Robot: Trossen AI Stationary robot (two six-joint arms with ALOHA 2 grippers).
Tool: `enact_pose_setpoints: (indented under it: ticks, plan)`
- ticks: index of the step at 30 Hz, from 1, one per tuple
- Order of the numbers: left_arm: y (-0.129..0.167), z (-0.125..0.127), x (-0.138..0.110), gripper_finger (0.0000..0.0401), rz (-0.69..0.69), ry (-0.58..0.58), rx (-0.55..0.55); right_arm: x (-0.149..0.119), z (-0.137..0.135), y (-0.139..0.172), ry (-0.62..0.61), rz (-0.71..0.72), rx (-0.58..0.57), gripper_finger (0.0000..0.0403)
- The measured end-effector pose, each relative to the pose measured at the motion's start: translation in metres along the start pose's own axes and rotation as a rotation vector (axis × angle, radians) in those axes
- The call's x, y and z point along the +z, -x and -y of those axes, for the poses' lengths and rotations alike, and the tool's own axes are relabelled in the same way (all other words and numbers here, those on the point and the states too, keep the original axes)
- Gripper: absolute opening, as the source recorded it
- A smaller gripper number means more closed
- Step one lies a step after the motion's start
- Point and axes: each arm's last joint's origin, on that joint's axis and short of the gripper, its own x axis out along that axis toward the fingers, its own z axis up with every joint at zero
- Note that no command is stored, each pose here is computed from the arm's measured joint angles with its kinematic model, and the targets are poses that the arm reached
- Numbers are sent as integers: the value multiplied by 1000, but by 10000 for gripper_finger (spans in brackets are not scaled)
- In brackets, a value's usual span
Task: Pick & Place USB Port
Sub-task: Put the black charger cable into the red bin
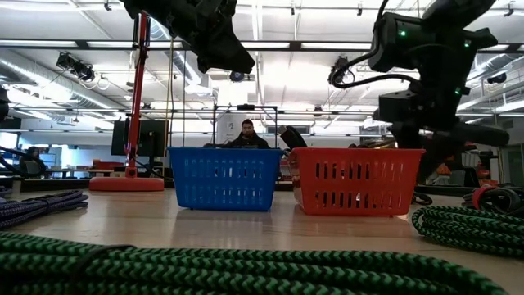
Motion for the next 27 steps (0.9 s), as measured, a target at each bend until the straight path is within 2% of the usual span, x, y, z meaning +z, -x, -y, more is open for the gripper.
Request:
enact_pose_setpoints:
  ticks: [9,27]
  plan:
    - [0,0,0,126,0,0,7,-12,-12,-18,-18,23,34,141]
    - [0,0,0,126,2,2,7,3,-6,-17,-58,170,-12,142]
